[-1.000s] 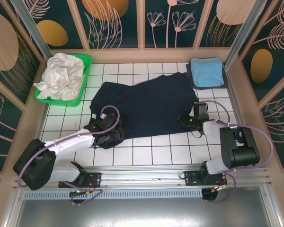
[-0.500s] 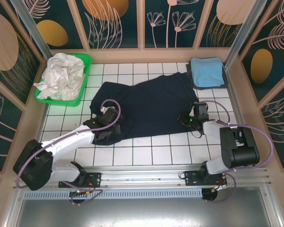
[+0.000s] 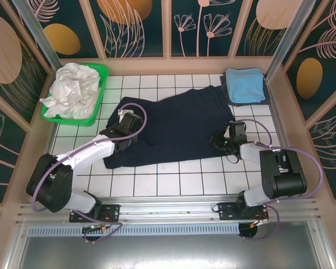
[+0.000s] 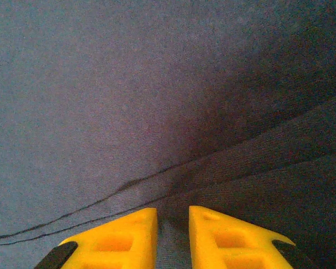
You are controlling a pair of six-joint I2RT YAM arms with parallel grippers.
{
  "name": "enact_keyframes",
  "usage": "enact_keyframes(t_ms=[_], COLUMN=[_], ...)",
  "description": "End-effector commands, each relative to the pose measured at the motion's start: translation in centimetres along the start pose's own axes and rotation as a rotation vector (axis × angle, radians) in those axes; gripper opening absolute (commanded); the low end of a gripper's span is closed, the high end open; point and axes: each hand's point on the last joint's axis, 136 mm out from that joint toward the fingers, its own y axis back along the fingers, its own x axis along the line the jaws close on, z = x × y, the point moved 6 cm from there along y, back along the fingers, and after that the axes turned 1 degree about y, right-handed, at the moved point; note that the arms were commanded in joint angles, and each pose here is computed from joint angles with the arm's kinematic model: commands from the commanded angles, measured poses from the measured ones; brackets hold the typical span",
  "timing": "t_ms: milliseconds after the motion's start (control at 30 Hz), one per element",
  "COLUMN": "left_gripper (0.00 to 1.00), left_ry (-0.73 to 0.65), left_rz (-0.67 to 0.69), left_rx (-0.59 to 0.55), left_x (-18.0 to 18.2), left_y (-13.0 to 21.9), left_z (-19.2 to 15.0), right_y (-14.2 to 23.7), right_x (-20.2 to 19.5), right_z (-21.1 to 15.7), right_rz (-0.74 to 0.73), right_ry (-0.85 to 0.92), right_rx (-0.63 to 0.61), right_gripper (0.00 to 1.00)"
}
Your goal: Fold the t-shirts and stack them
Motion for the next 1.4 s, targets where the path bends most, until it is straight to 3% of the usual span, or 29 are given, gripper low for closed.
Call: enact_keyframes(t_ms=[0,233,300,433,467,533,567,667,900,1133,1200,1367], left_gripper=[0.00,0.00,0.13,0.27,0.35,0.60,0.65,0.73,0.81,0.78,0.68,0.28], left_ry=[-0.036,-0.093,-0.094,-0.053,-0.036,0.000,0.021,0.098,0.267,0.273,0.251,0.149], left_rz=[0.032,0.035,0.045,0.050,0.062,0.067,0.061,0.029,-0.196,-0.158,-0.141,-0.030], left_rx=[-0.073,-0.018,0.001,0.040,0.045,0.053,0.053,0.047,0.136,0.213,0.224,0.233], left_x=[0.5,0.0,0.0,-0.2,0.0,0.4,0.7,1.8,1.9,2.4,2.4,3.8], left_y=[-0.5,-3.2,-3.7,-4.3,-4.1,-3.2,-2.5,-0.4,0.8,-0.7,-1.0,-0.7], left_z=[2.5,2.8,2.3,2.9,3.0,3.2,3.1,2.0,-5.4,-9.0,-9.1,-9.1], right_y=[-0.5,-0.6,-0.4,-0.2,-0.2,-0.2,-0.1,0.3,0.3,-1.0,-1.1,-0.9], right_x=[-0.3,-0.3,-0.3,0.0,0.3,1.1,1.8,3.5,3.6,1.9,1.7,0.8], right_z=[-0.5,-0.4,-0.4,-0.1,0.1,1.0,1.5,2.3,1.0,-0.5,-0.6,-0.8], right_rz=[0.009,0.001,-0.001,0.004,0.011,0.025,0.033,0.020,0.021,-0.041,-0.049,-0.067], right_ry=[-0.001,0.008,0.010,0.011,0.012,0.024,0.038,0.091,0.087,0.083,0.084,0.082], right_rx=[0.027,0.036,0.032,0.037,0.040,0.045,0.046,0.030,0.001,0.061,0.059,0.069], right_gripper=[0.23,0.23,0.23,0.23,0.23,0.23,0.23,0.23,0.25,0.25,0.26,0.28])
